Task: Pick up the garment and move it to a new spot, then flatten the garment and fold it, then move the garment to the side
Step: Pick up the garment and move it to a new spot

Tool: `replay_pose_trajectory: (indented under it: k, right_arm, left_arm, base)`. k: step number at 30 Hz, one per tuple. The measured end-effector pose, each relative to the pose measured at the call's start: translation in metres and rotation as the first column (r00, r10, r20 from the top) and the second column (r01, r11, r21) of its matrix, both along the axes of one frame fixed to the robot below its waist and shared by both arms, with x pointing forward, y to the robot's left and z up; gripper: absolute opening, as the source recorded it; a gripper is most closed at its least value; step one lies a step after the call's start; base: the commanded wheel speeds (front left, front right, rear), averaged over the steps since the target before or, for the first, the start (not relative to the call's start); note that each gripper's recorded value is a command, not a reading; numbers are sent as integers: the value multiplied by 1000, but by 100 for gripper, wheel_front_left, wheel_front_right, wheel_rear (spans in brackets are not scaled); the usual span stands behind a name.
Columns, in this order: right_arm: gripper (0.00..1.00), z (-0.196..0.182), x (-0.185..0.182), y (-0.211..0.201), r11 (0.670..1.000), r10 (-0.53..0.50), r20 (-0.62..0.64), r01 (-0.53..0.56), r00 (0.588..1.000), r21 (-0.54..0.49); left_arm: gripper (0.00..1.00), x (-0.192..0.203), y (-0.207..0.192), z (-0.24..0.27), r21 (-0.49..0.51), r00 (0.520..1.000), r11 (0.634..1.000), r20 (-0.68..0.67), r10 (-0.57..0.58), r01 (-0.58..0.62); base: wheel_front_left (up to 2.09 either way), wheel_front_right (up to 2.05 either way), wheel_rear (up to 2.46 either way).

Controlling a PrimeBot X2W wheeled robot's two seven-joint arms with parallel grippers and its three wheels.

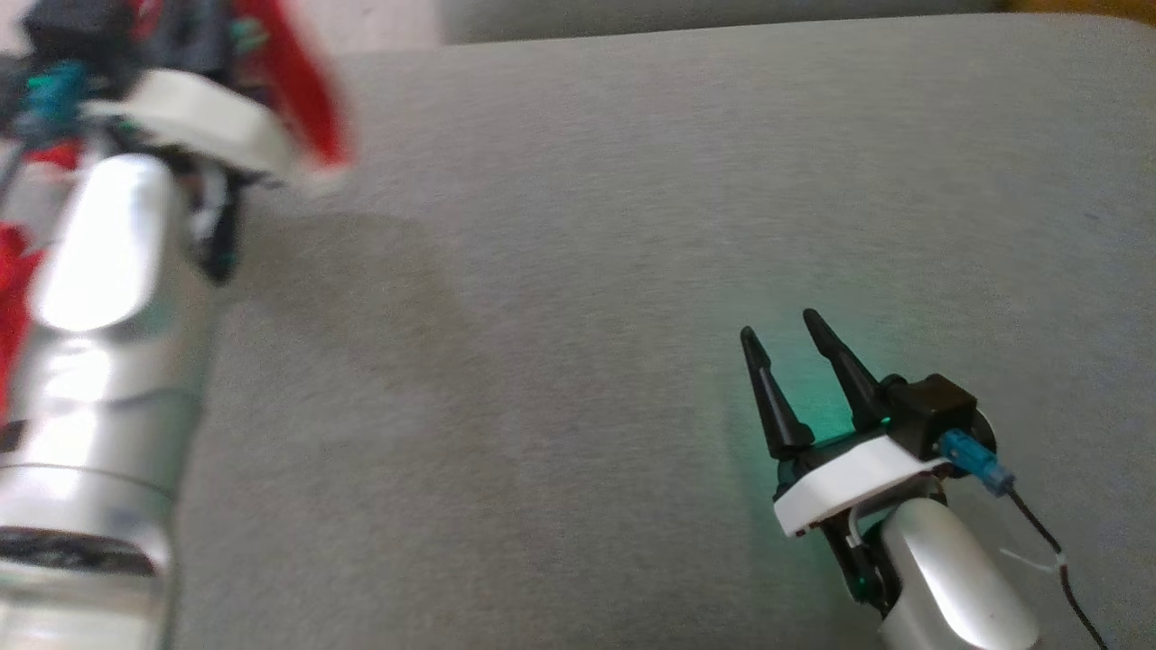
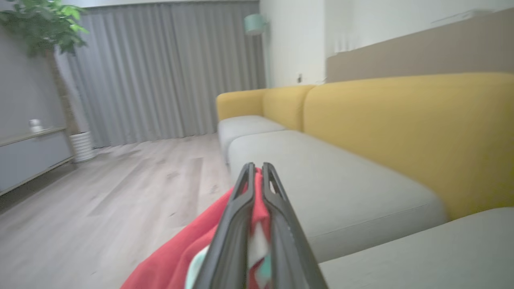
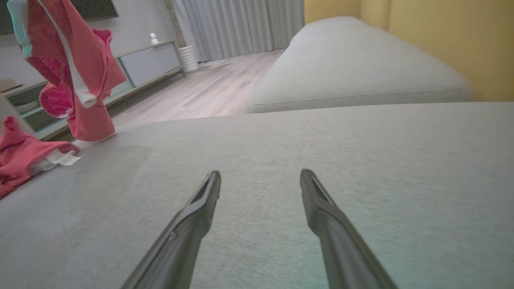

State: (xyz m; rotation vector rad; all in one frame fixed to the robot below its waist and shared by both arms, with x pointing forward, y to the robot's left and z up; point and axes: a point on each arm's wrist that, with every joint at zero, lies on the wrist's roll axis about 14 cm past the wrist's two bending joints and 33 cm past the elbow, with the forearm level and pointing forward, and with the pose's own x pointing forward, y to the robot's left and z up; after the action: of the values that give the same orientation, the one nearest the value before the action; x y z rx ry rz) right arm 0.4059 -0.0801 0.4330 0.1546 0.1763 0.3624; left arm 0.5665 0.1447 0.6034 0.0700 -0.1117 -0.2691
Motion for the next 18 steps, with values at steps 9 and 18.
replay_pose_trajectory:
  k: [9, 18]
  right_arm:
    - [100, 9, -20, -61, 983, -182, 17, 182, 983, -15]
    - [100, 9, -33, -87, 961, -276, 6, 276, 961, 8]
  left_arm:
    - [0, -36, -173, 20, -218, 925, 899, 76, -372, 380]
    - [100, -87, -171, -116, -221, 916, 936, -240, -323, 272]
  base:
    - [0, 0, 0]
    - [0, 0, 0]
